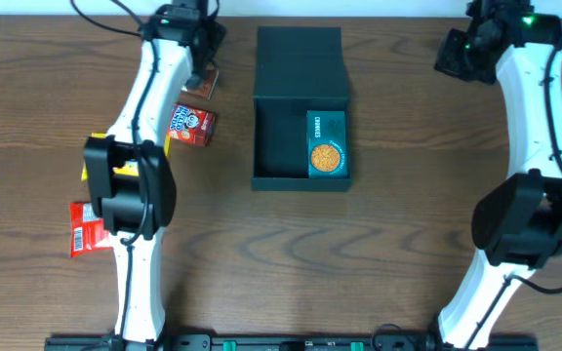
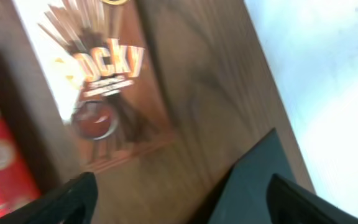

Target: Pack container

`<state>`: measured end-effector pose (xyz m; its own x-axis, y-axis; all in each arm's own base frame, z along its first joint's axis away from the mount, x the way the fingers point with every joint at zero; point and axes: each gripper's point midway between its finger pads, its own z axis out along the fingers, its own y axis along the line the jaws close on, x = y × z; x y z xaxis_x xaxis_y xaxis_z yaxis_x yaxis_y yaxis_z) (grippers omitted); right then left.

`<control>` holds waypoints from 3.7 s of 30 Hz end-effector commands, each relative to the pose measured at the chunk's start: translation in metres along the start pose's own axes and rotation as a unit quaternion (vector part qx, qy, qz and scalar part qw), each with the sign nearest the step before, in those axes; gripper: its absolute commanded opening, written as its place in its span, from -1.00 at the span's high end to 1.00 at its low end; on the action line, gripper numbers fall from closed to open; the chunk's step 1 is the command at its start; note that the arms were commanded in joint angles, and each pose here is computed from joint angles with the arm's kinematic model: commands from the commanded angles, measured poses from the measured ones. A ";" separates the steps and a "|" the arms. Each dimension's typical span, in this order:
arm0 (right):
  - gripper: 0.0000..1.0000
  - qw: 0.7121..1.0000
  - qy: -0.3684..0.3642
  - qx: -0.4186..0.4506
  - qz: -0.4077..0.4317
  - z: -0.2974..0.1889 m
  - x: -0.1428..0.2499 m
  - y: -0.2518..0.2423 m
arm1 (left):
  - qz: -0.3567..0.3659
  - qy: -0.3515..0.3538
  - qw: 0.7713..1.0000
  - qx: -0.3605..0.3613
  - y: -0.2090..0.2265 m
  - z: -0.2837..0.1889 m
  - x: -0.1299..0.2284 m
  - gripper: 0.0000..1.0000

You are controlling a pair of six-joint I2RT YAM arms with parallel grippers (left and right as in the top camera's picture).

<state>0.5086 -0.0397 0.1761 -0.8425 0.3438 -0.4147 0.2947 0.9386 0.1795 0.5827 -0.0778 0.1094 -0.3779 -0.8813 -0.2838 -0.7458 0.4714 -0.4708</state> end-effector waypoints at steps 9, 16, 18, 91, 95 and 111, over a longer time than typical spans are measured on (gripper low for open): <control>0.97 1.000 -0.005 0.007 -0.017 -0.005 -0.004 -0.009 | -0.050 -0.030 0.997 -0.040 0.036 0.038 -0.041 -0.74; 0.97 1.000 0.006 0.009 -0.016 -0.005 0.001 -0.009 | -0.036 -0.029 0.999 0.013 0.019 0.052 -0.056 -0.85; 0.97 1.000 0.008 0.009 -0.017 -0.005 0.003 -0.009 | -0.034 -0.036 0.998 0.047 0.004 0.054 -0.061 -0.82; 0.93 0.999 0.013 0.010 -0.034 -0.005 0.005 -0.009 | -0.112 0.091 0.970 -0.196 0.108 -0.020 -0.002 -0.23; 0.89 0.999 0.011 0.010 -0.034 -0.005 0.004 -0.009 | -0.103 0.078 0.965 -0.227 0.123 -0.023 -0.003 -0.50; 0.88 0.999 0.008 0.009 -0.034 -0.005 0.003 -0.009 | -0.100 0.067 0.975 -0.188 0.125 0.016 -0.003 -0.64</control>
<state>0.5011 -0.0455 0.1729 -0.8692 0.2935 -0.3980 0.2559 0.9556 0.1460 0.5058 -0.0202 0.0431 -0.2429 -0.9664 -0.0844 -0.9497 0.2546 -0.1825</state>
